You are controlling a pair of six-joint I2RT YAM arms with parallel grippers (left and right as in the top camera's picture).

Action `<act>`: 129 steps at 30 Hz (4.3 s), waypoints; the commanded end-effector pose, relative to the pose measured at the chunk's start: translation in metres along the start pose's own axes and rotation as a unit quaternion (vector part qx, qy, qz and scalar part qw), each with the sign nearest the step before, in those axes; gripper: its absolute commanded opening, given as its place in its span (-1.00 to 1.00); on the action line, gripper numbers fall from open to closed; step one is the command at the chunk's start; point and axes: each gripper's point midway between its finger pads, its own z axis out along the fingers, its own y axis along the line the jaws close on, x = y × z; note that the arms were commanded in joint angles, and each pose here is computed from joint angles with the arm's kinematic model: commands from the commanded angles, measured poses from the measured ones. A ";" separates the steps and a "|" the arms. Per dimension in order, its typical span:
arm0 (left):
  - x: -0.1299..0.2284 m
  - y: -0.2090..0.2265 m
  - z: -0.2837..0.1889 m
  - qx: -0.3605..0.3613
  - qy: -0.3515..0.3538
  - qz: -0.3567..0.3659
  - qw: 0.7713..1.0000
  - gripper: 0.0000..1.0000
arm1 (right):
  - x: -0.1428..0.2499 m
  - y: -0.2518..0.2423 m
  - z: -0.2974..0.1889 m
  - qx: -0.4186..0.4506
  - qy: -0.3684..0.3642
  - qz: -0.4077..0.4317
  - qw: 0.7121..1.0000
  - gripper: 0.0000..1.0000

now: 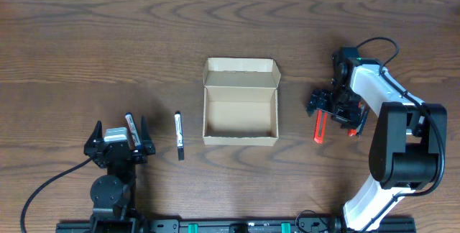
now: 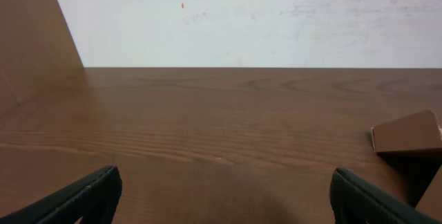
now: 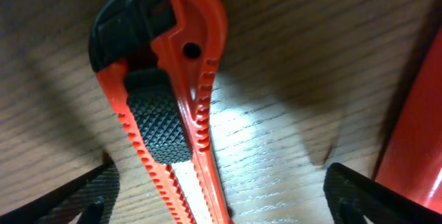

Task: Pack container
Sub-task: 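Move right gripper over the red utility knife and grasp it, then carry the knife into the cardboard box and lower it, then open right gripper and lift out of the box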

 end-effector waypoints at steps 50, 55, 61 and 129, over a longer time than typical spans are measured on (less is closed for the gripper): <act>0.018 -0.001 0.001 0.001 0.026 0.006 1.000 0.90 | 0.091 0.142 -0.193 -0.222 -0.269 -0.488 0.800 -0.97; 0.018 -0.001 0.001 0.001 0.026 0.004 1.000 0.90 | 0.162 0.173 -0.196 -0.245 -0.263 -0.686 0.632 -0.98; 0.018 -0.002 0.001 0.006 0.026 0.000 1.000 0.90 | 0.170 0.189 -0.185 -0.186 -0.270 -0.766 0.553 -0.98; 0.019 -0.006 0.001 0.016 0.027 0.001 1.000 0.90 | 0.096 0.281 -0.132 -0.165 -0.257 -0.751 0.585 -0.16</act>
